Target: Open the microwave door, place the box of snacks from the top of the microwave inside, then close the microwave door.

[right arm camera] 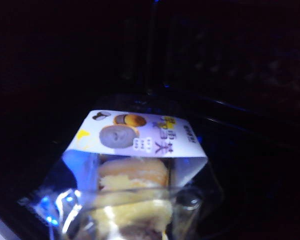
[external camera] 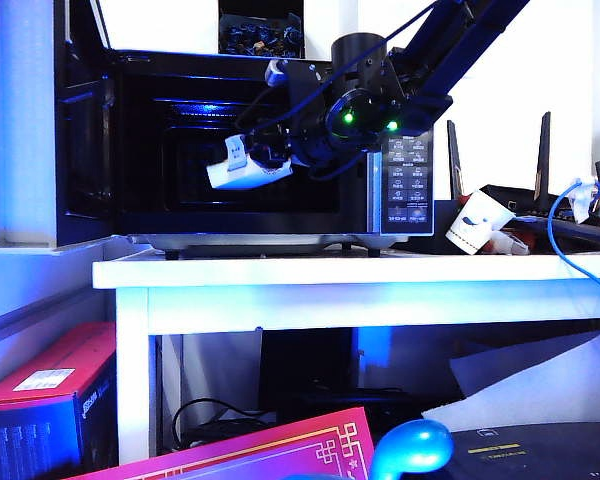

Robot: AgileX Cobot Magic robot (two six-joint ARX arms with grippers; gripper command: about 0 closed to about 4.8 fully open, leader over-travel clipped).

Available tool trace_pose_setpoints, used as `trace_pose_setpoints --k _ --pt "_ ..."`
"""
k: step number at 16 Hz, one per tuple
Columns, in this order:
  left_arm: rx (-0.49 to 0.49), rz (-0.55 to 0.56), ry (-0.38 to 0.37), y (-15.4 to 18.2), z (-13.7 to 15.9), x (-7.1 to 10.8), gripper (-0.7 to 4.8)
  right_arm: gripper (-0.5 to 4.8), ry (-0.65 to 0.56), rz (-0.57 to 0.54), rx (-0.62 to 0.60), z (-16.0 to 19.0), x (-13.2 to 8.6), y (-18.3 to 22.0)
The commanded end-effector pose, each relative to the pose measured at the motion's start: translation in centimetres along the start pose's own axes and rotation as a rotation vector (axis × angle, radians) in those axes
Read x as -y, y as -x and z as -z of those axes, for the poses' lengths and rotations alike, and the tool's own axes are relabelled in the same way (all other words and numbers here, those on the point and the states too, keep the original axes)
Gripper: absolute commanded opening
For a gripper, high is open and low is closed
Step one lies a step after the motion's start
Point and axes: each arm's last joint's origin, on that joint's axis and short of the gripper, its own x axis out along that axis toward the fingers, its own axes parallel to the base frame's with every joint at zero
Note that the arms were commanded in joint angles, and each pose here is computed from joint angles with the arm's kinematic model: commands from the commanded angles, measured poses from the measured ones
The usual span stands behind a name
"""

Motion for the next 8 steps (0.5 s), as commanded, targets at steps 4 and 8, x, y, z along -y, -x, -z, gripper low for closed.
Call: trace_pose_setpoints --k 4,8 --pt "0.016 -0.003 -0.006 0.3 -0.3 0.0 -0.05 2.11 -0.002 -0.009 0.016 -0.6 -0.2 0.0" --pt "0.011 0.000 -0.005 0.3 -0.3 0.1 -0.05 2.11 -0.012 0.062 0.028 0.8 -0.7 -0.7"
